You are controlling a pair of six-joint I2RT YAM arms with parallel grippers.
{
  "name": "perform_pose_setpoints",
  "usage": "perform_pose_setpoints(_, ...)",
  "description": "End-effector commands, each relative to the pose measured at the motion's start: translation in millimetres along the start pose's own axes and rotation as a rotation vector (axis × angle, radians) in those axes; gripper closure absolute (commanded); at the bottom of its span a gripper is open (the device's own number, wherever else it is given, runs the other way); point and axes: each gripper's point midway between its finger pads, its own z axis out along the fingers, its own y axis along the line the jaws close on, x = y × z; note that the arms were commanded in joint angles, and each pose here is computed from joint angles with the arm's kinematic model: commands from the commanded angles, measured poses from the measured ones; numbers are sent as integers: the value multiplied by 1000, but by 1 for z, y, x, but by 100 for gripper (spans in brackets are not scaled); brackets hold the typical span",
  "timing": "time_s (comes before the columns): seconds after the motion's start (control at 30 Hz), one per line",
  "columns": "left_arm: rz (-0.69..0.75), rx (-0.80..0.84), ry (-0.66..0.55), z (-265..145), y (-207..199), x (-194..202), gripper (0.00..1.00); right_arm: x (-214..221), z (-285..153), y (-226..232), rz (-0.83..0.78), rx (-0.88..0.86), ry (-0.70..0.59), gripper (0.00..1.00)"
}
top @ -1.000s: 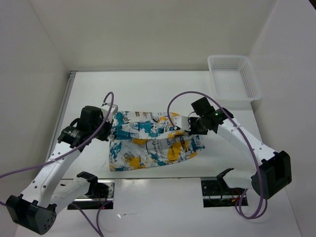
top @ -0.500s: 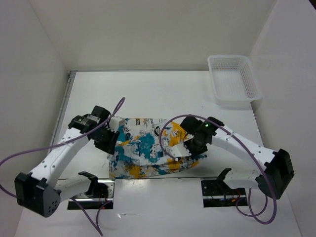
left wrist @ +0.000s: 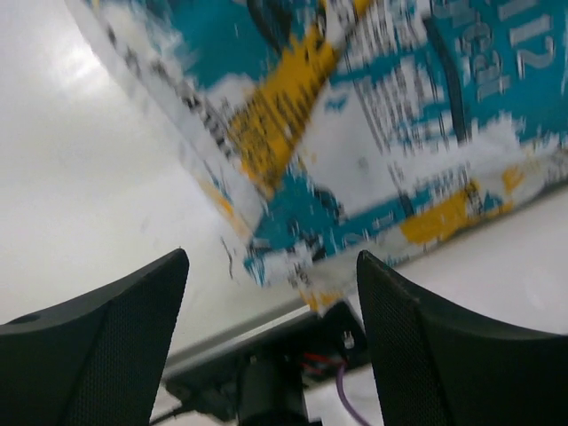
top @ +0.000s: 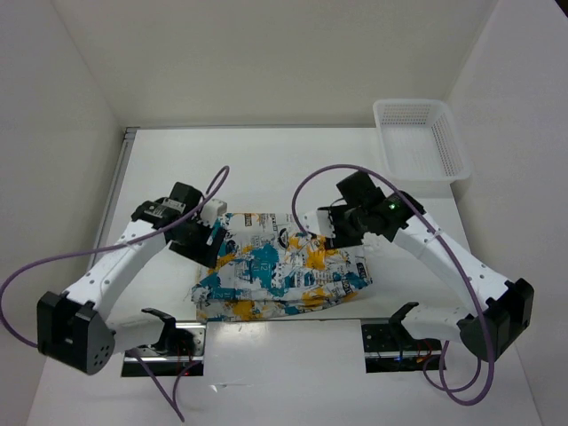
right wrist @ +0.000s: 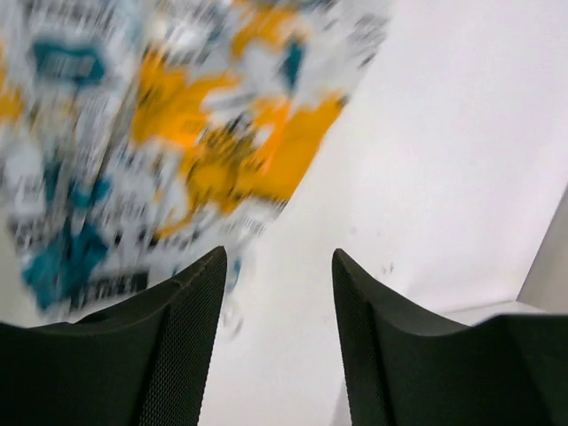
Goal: Fold and stack the shorts
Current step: Fold the shorts
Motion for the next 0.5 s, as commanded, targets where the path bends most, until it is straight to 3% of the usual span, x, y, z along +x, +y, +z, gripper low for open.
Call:
perform_pose_setpoints(0.0,20,-26,-144,26,13,-66,16,-47,13,-50,165,187,-251,44)
perform_pose_setpoints(0.03,36,-35,-183,33,14,-83,17,-49,23,-51,189,186,-270,46)
perform_pose_setpoints(0.13,36,-43,-129,64,20,-95,21,-47,64,-45,224,134,-279,59)
perform_pose_setpoints(0.27,56,-46,-51,98,17,-79,27,-26,119,-7,352,-28,-189,66)
perform_pose_setpoints(0.47,31,-117,60,153,43,-84,37,-9,160,-27,548,29,-120,74)
